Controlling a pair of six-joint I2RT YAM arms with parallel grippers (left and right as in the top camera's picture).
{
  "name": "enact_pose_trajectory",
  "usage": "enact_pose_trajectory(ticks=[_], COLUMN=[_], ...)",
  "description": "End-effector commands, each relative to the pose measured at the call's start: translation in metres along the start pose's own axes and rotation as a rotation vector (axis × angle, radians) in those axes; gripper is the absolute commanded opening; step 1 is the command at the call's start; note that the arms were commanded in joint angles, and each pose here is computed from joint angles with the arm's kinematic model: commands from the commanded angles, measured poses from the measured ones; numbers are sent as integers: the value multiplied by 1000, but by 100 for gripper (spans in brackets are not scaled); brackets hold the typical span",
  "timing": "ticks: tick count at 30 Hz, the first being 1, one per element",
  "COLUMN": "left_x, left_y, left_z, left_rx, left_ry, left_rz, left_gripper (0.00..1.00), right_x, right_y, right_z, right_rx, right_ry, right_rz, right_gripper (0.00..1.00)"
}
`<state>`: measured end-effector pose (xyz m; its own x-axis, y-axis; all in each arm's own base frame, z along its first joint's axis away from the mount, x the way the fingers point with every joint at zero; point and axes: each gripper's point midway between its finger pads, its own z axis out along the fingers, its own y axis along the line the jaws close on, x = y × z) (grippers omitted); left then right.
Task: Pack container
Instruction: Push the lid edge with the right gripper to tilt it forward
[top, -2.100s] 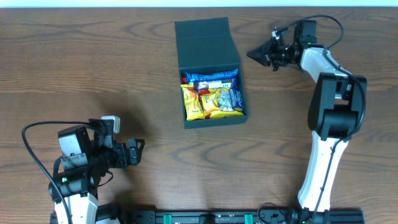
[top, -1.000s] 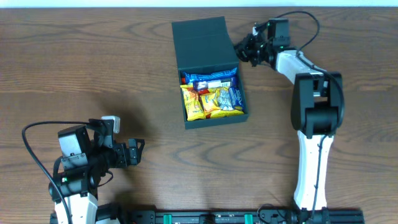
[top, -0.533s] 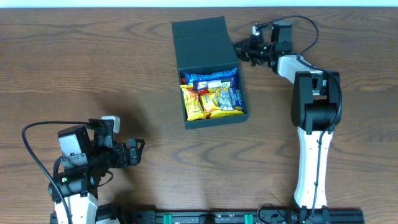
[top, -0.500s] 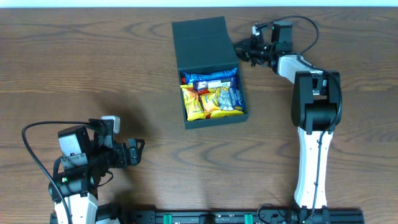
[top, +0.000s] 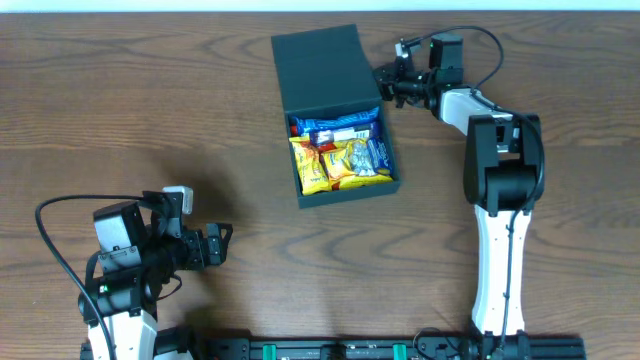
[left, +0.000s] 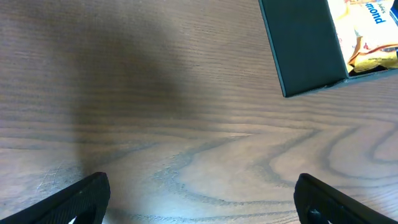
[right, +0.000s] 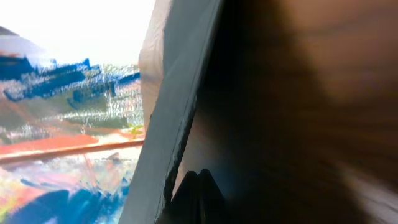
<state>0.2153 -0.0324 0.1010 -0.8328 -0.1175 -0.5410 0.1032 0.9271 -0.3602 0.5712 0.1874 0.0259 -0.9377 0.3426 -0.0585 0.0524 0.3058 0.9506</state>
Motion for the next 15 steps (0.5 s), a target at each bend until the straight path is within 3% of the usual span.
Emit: enact_pose_trajectory(ticks=[1, 15], left_x=[1, 1], left_y=[0, 0], left_z=[1, 1], left_rx=[-1, -1], left_ry=[5, 5], left_rz=[-3, -3], left_gripper=[95, 96], right_x=[9, 0], right_y=[5, 42], right_z=[11, 7], right_rx=[-37, -163], right_ry=[37, 30], right_rz=[-31, -113], right_gripper=[1, 1])
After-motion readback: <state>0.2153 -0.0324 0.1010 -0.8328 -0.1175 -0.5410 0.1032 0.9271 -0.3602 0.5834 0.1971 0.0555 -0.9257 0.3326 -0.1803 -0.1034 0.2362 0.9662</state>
